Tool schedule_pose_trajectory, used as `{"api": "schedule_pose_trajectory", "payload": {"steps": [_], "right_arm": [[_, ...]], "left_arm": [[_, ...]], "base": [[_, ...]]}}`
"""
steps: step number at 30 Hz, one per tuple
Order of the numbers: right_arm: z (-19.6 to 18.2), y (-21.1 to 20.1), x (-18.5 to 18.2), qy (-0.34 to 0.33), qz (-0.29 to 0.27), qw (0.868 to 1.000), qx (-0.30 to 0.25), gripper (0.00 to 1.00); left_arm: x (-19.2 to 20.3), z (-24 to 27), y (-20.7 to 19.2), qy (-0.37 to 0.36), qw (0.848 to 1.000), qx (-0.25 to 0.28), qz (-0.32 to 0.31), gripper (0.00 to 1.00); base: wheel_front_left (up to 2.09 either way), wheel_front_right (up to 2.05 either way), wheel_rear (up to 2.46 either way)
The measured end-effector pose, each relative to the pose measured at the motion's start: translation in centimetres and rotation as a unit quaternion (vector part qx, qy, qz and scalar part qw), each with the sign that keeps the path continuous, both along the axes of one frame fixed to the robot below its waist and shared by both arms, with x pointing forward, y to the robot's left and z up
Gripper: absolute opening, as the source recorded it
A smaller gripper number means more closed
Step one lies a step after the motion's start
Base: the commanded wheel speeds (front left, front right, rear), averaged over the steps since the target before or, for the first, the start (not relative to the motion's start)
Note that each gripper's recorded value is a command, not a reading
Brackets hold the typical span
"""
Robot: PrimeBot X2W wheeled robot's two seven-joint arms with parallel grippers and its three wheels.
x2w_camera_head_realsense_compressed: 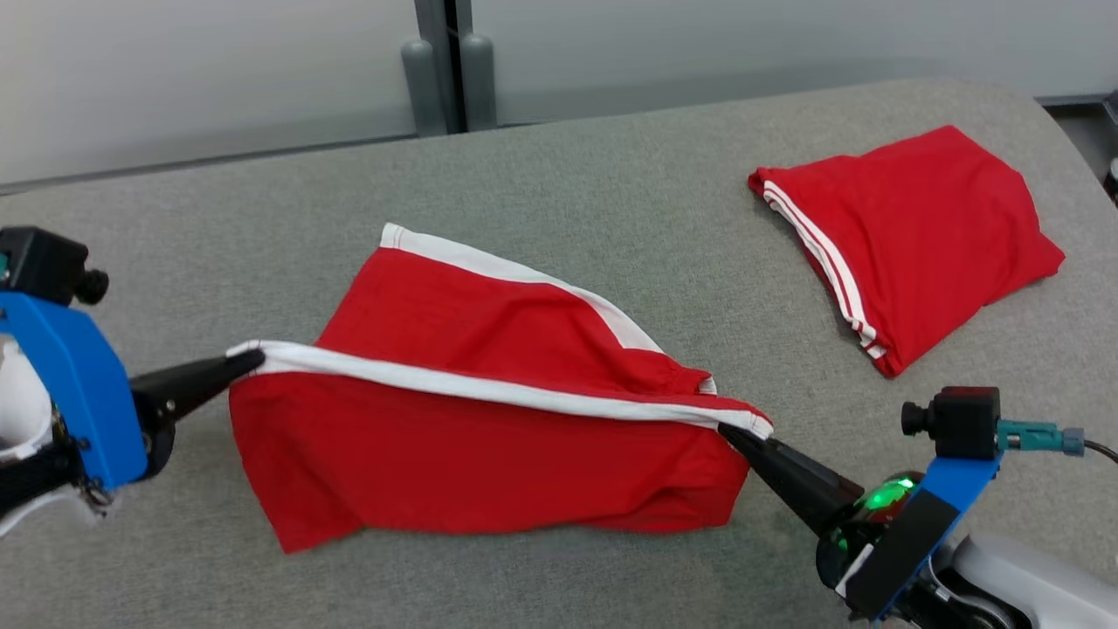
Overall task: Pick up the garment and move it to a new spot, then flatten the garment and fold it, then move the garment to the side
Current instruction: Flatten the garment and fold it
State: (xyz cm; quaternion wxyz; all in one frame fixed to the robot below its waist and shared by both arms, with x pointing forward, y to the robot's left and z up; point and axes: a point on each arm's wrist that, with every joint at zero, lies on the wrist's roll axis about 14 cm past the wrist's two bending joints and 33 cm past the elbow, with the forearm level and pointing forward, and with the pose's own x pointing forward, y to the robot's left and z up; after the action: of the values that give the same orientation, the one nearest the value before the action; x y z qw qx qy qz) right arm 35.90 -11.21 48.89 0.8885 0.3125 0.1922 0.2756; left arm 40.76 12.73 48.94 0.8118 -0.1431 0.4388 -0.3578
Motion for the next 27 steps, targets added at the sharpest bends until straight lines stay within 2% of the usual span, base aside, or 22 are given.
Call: {"api": "schedule_pose_trajectory", "payload": {"steps": [10, 18, 27], "right_arm": [[-2.6, -1.9, 4.7, 0.009, -0.082, 0.997, 0.007, 0.00], [-5.5, -2.9, 7.3, 0.032, -0.119, 0.992, -0.002, 0.00], [-7.3, -1.3, 8.1, 0.045, -0.099, 0.994, -0.019, 0.00]], "left_arm": [[8.0, -2.6, -2.9, -0.039, 0.999, 0.014, -0.015, 0.00], [12.9, -6.4, -4.7, -0.037, 0.997, 0.054, -0.032, 0.00], [15.2, -9.9, -6.0, -0.027, 0.997, 0.073, -0.030, 0.00]], "base": [[0.00, 0.00, 0.00], [0.00, 0.00, 0.00], [0.00, 0.00, 0.00]]}}
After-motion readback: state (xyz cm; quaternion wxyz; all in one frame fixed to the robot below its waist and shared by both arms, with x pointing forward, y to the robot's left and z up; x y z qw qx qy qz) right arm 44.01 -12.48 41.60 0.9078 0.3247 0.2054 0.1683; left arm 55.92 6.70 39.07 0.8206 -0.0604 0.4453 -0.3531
